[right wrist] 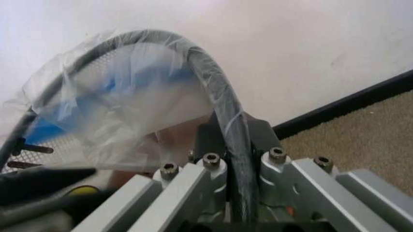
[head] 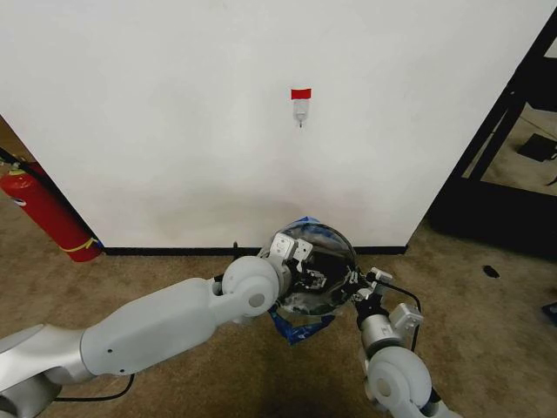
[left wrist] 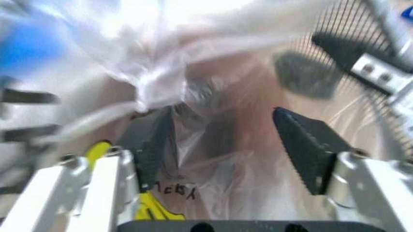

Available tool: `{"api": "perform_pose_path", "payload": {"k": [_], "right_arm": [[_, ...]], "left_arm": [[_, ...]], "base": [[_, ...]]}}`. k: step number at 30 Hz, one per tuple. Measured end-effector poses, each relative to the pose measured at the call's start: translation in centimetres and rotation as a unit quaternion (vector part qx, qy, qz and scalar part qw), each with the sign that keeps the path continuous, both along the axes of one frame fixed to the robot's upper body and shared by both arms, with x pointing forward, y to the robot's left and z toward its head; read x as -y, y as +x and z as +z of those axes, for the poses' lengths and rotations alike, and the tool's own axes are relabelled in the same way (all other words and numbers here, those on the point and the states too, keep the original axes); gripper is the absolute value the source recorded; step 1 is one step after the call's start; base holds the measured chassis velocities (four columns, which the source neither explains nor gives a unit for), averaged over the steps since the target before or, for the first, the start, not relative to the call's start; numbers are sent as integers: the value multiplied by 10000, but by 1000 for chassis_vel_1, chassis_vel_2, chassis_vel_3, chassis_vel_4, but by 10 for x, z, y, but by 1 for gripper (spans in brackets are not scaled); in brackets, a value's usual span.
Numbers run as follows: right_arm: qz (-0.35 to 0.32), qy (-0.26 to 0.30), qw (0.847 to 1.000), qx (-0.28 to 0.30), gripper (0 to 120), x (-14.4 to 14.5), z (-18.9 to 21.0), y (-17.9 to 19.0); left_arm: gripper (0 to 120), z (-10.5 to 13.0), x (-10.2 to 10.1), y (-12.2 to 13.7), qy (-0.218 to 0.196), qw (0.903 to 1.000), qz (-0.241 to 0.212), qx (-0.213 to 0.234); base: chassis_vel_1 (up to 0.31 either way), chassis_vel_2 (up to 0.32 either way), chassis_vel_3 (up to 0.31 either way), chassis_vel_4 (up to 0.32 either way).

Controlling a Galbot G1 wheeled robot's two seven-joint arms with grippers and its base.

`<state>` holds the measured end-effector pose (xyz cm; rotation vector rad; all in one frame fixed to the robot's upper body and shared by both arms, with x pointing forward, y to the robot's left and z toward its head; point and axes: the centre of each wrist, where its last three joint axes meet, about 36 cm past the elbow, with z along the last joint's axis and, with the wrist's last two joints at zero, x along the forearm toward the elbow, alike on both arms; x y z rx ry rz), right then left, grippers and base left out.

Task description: Pick up the garbage bag from the wall and place it over the trash bin.

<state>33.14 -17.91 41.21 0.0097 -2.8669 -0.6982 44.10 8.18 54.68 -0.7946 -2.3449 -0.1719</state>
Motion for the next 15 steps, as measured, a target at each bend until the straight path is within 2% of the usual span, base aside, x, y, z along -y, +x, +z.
{"api": "perform_pose_path", "payload": {"k": [1, 2, 5, 9, 10, 13, 15], "right_arm": [[0, 0, 10000, 0, 1, 0, 0, 0], [-3, 11, 10000, -6, 1, 0, 0, 1], [-45, 116, 9999, -86, 1, -1, -1, 2], [-117, 370, 9985, -395, 1, -3, 2, 4], [-117, 370, 9985, -395, 1, -3, 2, 4], [-151, 501, 9965, -655, 1, -2, 7, 7], [-202, 615, 9950, -758, 1, -1, 8, 8]], "left_arm": [[62, 0, 0, 0, 0, 10000, 0, 0], [53, 10, -8, -2, -103, 9999, 37, 44], [41, 19, -24, -12, -322, 9992, 165, 141], [27, 16, -41, -34, -598, 9971, 235, 409], [27, 16, -41, -34, -598, 9971, 235, 409], [14, 9, -57, -62, -962, 9921, 265, 757], [18, 2, -62, -70, -1197, 9860, 458, 1063]], "base": [[0, 0, 0, 0], [0, 0, 0, 0], [0, 0, 0, 0], [0, 0, 0, 0], [0, 0, 0, 0], [0, 0, 0, 0], [0, 0, 0, 0]]}}
